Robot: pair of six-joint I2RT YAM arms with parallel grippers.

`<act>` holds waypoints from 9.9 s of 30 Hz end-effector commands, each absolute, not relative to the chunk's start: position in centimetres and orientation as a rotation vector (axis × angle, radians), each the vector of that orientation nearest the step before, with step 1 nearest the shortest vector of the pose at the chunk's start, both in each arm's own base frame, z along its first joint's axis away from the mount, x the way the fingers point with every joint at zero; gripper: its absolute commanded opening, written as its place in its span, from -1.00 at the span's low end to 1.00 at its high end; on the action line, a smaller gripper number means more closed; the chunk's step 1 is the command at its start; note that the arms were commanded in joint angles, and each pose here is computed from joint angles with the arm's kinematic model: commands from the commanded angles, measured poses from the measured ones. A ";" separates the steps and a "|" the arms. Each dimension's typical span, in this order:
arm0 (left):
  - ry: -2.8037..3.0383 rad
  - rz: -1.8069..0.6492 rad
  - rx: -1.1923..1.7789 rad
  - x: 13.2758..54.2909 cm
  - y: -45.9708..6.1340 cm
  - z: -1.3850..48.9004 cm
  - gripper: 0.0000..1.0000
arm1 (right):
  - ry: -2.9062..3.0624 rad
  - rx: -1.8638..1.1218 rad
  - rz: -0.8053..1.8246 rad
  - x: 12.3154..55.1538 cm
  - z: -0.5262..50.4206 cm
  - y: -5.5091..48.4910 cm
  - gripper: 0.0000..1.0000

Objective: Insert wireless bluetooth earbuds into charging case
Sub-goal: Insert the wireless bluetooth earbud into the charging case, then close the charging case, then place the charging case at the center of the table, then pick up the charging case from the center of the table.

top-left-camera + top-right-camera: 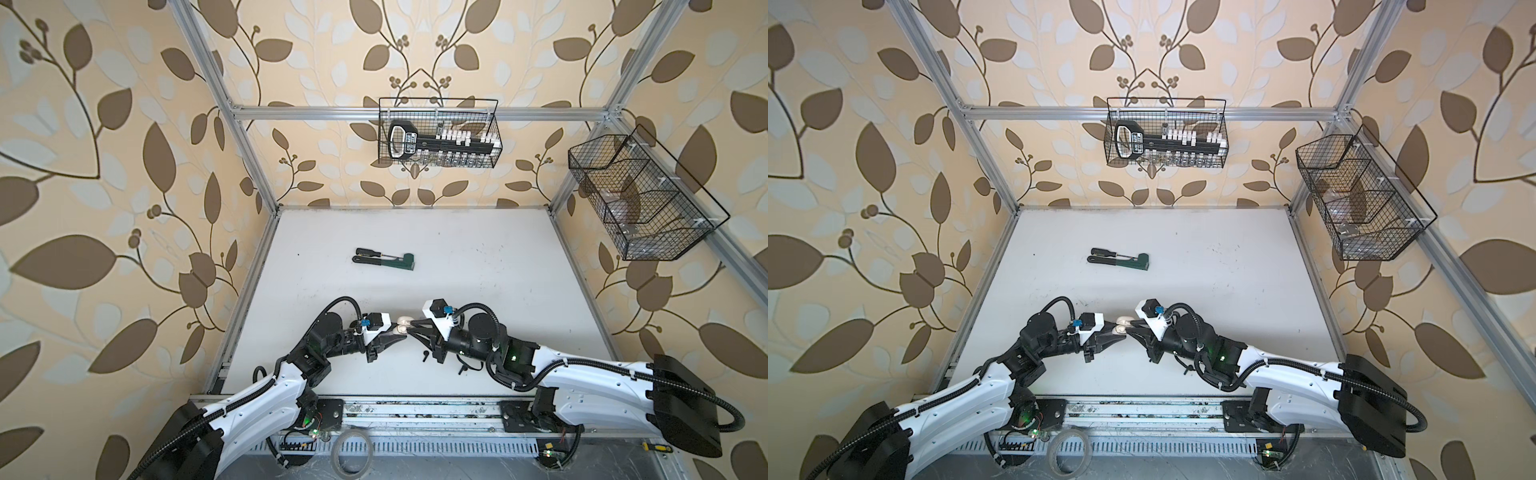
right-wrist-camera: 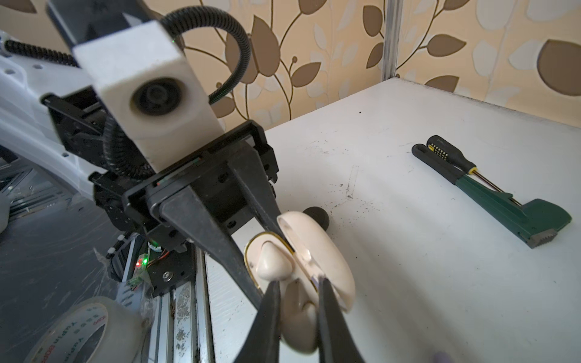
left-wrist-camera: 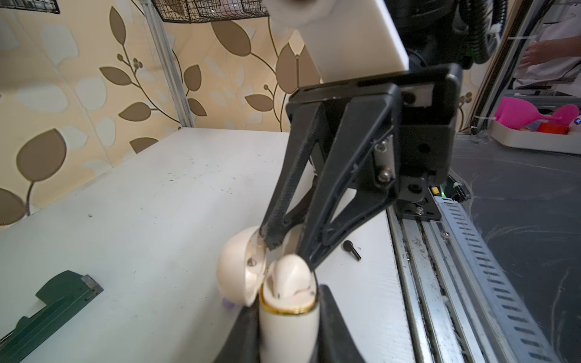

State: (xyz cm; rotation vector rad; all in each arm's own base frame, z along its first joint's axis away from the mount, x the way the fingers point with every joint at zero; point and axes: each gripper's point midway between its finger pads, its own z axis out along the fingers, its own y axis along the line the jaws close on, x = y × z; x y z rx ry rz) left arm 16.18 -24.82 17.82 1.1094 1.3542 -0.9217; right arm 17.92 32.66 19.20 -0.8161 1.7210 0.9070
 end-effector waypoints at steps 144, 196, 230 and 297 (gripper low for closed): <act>1.164 -0.957 1.106 14.6 -25.0 22.2 -1.00 | 1.642 -0.647 0.854 21.8 20.7 32.0 -0.29; 2.166 -1.040 0.015 34.4 -30.2 12.7 -1.00 | 1.780 0.104 0.256 28.6 15.8 7.7 0.16; 2.358 -1.071 -0.147 30.0 -39.5 4.9 -0.92 | 1.798 0.055 0.298 28.6 15.4 8.7 0.25; 1.906 -0.461 -0.510 31.9 -3.4 18.0 0.98 | 2.023 -1.488 0.493 23.0 1.1 41.0 0.45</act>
